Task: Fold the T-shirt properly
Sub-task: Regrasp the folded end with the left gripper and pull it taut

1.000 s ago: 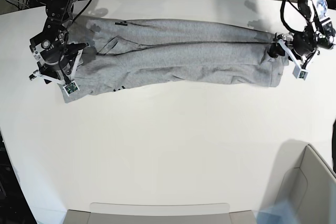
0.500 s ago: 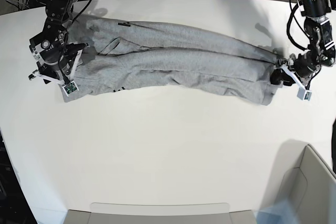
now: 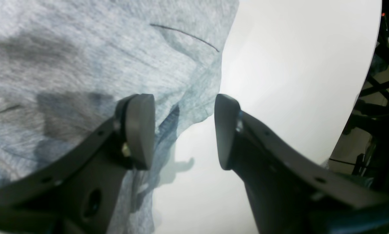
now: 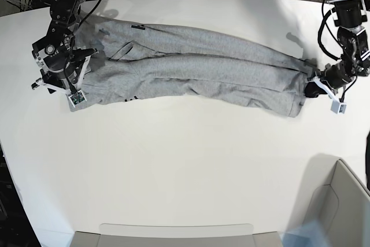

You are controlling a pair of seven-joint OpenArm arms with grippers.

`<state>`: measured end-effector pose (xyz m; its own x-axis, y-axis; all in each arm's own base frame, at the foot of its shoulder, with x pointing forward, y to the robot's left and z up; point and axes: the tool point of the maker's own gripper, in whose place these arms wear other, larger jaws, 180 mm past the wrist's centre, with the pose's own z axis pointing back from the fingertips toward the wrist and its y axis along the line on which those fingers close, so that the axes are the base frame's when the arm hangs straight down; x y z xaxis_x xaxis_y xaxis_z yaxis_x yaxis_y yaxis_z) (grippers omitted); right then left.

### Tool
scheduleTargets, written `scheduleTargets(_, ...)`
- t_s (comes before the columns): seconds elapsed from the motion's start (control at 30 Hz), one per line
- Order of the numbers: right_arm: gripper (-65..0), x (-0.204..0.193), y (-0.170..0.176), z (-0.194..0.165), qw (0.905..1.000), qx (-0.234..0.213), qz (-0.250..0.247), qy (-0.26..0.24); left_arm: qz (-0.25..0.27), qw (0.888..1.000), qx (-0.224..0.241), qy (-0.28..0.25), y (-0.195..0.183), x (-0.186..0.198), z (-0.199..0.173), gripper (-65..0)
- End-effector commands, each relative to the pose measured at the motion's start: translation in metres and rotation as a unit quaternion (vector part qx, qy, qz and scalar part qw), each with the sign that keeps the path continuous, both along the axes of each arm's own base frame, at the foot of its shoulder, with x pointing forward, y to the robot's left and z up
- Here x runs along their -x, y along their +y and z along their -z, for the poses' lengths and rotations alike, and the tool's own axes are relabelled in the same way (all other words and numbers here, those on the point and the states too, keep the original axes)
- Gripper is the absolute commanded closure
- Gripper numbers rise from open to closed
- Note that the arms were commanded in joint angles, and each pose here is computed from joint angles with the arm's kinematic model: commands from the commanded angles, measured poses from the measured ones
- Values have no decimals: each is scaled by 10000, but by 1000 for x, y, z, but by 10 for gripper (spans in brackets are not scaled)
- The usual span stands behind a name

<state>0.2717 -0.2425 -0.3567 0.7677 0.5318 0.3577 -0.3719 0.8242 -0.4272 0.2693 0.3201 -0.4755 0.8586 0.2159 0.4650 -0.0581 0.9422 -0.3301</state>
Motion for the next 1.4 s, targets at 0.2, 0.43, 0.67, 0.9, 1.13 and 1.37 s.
scheduleTargets(0.2,-293,-6,-3,-10,9998,79,-81,-151,-390,9900,-757,1127,72,57,2,0)
scheduleTargets(0.43,-293,-7,-1,-10,9998,69,-103,-149,-765,9886,-926,907,107,54,-21,0)
scheduleTargets(0.67,-293,-6,0,-9,9998,61,-110,-141,-711,9865,-924,1153,109,61,-23,0)
scheduleTargets(0.9,-293,-6,0,-9,9998,68,-118,-140,-720,9888,-836,1004,97,59,-13,-16)
scheduleTargets(1.13,-293,-7,1,-9,9998,45,-116,-148,-579,9882,-833,1149,91,62,-10,-322)
scheduleTargets(1.37,-293,-8,2,-10,9998,45,-124,-163,-139,9854,-924,1422,77,64,-5,-319)
